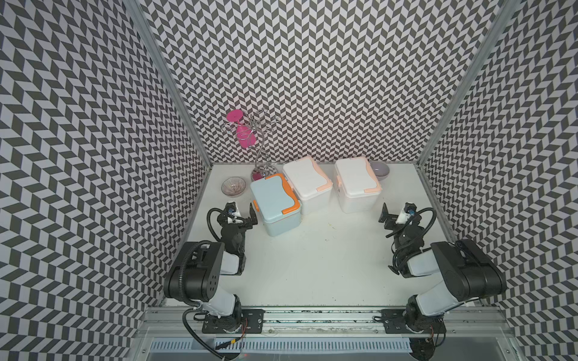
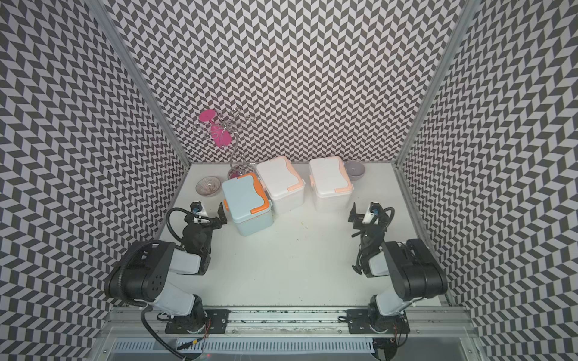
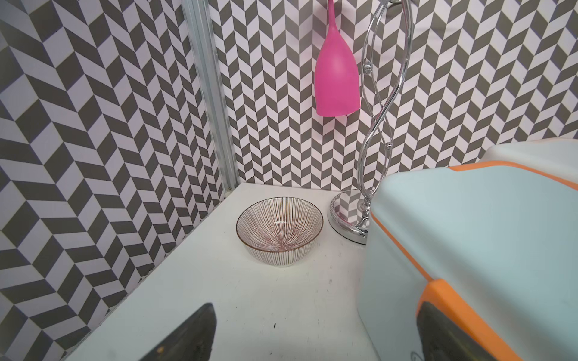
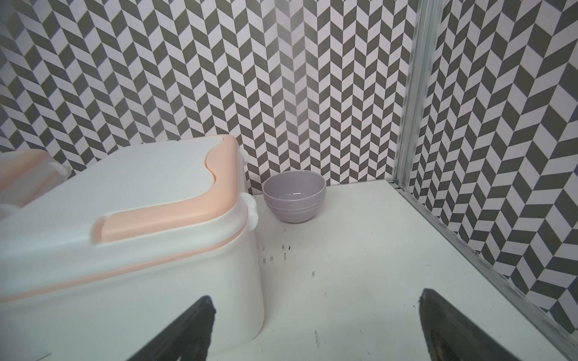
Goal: Open first aid kits and take out gauze
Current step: Move the first aid kit to the center of the board.
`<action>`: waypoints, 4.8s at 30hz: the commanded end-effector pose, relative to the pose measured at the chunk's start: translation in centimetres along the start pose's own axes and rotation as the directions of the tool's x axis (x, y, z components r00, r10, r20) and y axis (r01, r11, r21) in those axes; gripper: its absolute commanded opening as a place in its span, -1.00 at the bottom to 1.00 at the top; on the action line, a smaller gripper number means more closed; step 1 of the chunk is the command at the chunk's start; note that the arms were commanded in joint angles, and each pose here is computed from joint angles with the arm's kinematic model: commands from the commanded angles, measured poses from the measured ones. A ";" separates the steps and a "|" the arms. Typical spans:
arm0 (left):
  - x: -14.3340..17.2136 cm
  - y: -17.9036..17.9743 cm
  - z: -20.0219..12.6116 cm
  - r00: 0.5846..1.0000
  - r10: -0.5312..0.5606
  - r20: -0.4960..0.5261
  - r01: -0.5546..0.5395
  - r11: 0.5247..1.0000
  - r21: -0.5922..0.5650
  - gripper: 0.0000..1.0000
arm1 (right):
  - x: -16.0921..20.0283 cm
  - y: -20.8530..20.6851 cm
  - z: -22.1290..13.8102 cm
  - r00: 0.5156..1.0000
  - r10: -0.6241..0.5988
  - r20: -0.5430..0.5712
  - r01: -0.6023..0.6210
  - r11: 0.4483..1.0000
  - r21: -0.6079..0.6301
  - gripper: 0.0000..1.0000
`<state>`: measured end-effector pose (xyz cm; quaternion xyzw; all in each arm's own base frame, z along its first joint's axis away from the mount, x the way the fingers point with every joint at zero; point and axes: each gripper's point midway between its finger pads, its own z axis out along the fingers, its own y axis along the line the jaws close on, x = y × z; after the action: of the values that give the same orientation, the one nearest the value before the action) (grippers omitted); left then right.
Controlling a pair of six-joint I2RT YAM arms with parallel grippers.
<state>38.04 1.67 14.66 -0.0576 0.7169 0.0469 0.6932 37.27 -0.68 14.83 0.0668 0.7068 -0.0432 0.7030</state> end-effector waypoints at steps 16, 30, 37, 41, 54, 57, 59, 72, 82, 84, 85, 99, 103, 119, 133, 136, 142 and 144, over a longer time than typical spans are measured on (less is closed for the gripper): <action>-0.1 -0.1 0.0 1.000 -0.004 0.003 0.004 1.000 0.006 1.00 | -0.6 0.0 0.0 1.000 0.011 0.027 -0.011 1.000 -0.004 1.00; -0.1 0.0 0.0 1.000 -0.003 0.004 0.003 1.000 0.004 1.00 | -0.6 0.0 0.0 1.000 0.012 0.027 -0.011 1.000 -0.005 1.00; -3.4 0.6 -2.6 0.995 -0.001 0.096 0.008 0.998 -0.068 0.99 | -2.9 0.7 -2.6 0.993 -0.018 0.121 0.023 0.999 -0.040 1.00; -6.2 -0.5 -4.2 0.989 0.029 0.143 -0.024 0.999 -0.039 0.99 | -5.8 2.0 -3.3 0.988 -0.034 0.148 0.047 0.995 -0.082 1.00; -14.7 -8.4 -10.3 0.930 -0.360 0.069 0.324 0.896 0.304 1.00 | -15.9 7.5 -5.4 0.923 0.372 -0.093 -0.378 0.841 -0.386 1.00; -14.1 -9.7 -11.7 0.943 -0.333 0.022 0.307 0.890 0.336 1.00 | -14.8 8.6 -5.4 0.893 0.408 -0.190 -0.449 0.784 -0.428 1.00; -12.8 -9.0 -11.6 0.954 -0.301 0.007 0.286 0.915 0.285 1.00 | -14.5 10.6 -5.9 0.879 0.402 -0.255 -0.475 0.702 -0.531 1.00; -7.6 -8.6 -9.3 0.927 -0.336 -0.166 0.359 0.924 0.131 1.00 | -12.2 27.8 -6.0 0.858 0.070 -0.508 -0.482 0.450 -0.752 0.75; -5.6 -7.4 -8.5 0.871 -0.449 -0.198 0.474 0.875 0.101 1.00 | -8.9 39.8 -5.4 0.811 -0.106 -0.575 -0.498 0.390 -0.775 0.54; -5.3 -7.2 -8.4 0.866 -0.456 -0.203 0.482 0.870 0.102 1.00 | -7.6 41.5 -4.9 0.797 -0.130 -0.590 -0.505 0.392 -0.769 0.54; -5.3 -7.1 -8.3 0.864 -0.461 -0.203 0.487 0.867 0.102 1.00 | -7.0 42.2 -4.4 0.790 -0.139 -0.597 -0.507 0.399 -0.764 0.51; -5.4 -8.3 -7.8 0.865 -0.438 -0.246 0.485 0.854 0.185 1.00 | -0.2 42.6 2.9 0.739 -0.182 -0.649 -0.353 0.715 -0.603 0.54; -5.8 -8.2 -7.7 0.858 -0.449 -0.249 0.496 0.851 0.173 0.99 | 0.3 43.6 2.0 0.721 -0.214 -0.659 -0.382 0.671 -0.636 0.59; -3.9 -5.9 -2.5 0.701 -0.575 -0.421 0.658 0.749 0.074 1.00 | 1.9 45.5 -2.5 0.648 -0.364 -0.669 -0.333 0.654 -0.679 0.51; -2.1 -12.0 -3.7 0.674 -0.453 -0.583 0.663 0.720 0.207 0.96 | -0.7 45.2 -9.0 0.648 -0.424 -0.633 -0.429 0.484 -0.763 0.47; -1.3 -13.8 -5.6 0.665 -0.414 -0.622 0.660 0.715 0.230 0.96 | -1.6 44.0 -11.1 0.656 -0.406 -0.636 -0.460 0.452 -0.764 0.45; 0.0 -16.9 -9.6 0.647 -0.351 -0.677 0.669 0.688 0.283 0.96 | -1.3 40.1 -14.9 0.643 -0.389 -0.660 -0.484 0.461 -0.744 0.42; 0.0 -18.4 -10.4 0.646 -0.318 -0.694 0.667 0.677 0.311 0.96 | -0.8 38.1 -15.7 0.638 -0.368 -0.677 -0.484 0.492 -0.724 0.42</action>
<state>32.25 -14.01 14.68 -0.1229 0.8299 -0.3238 0.4373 32.29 37.76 16.51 -0.2294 0.8714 0.3244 0.2878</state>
